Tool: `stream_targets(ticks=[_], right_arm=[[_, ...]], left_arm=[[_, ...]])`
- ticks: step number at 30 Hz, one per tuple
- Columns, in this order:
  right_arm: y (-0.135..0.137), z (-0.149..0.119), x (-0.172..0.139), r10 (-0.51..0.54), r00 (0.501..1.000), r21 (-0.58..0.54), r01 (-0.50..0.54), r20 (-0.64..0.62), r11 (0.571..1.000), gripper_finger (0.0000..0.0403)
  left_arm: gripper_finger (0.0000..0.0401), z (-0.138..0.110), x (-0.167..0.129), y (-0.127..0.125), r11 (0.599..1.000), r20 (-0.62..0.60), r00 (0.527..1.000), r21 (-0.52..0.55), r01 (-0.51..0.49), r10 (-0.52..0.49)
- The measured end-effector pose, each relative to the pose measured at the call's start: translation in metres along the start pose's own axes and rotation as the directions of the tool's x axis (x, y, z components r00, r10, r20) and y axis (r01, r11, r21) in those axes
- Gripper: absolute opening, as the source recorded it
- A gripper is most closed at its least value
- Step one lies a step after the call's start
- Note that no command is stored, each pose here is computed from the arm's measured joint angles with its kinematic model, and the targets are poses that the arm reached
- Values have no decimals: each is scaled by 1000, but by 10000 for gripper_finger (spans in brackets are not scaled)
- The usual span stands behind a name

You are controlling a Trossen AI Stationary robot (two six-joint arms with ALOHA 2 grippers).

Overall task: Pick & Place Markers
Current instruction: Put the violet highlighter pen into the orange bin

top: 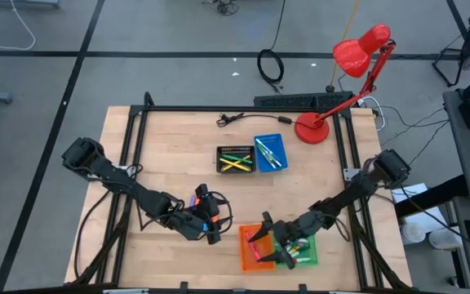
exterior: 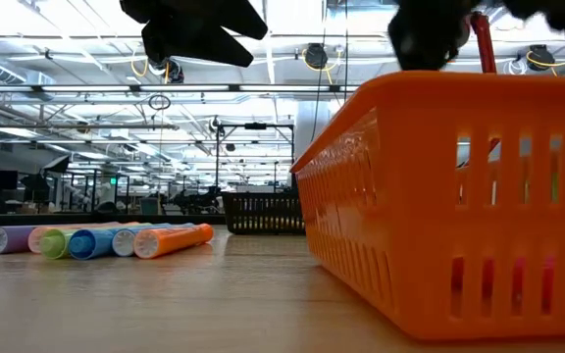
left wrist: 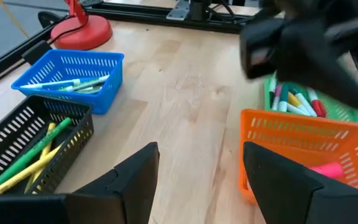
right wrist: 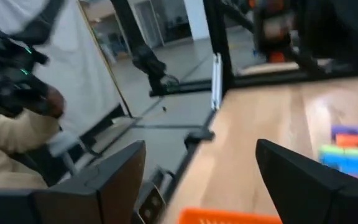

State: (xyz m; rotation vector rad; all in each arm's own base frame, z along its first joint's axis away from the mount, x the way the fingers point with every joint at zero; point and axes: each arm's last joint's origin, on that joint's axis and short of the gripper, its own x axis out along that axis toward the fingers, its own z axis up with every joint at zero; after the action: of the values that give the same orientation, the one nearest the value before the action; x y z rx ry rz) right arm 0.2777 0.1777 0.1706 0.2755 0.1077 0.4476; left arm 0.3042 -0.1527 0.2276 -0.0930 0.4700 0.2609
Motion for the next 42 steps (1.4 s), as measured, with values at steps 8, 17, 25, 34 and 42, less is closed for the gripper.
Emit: stream_targets(ticks=[8,17,25,34,42], right_arm=[[38,50,-26,151,979,-86,-140,139,986,280],[68,83,-62,240,958,-238,-199,159,951,279],[72,82,-66,245,962,-236,-212,119,948,279],[69,87,-86,-169,979,-403,200,113,893,279],[78,86,-125,-536,834,-442,533,131,722,279]], left_arm=[[239,-22,-2,8,980,-252,967,-199,-27,-24],[239,-73,-16,36,785,-728,654,-276,-555,207],[239,-76,-16,37,722,-749,626,-307,-620,219],[239,-77,-16,36,723,-761,616,-308,-618,202],[239,-98,-16,47,701,-791,573,-285,-653,212]])
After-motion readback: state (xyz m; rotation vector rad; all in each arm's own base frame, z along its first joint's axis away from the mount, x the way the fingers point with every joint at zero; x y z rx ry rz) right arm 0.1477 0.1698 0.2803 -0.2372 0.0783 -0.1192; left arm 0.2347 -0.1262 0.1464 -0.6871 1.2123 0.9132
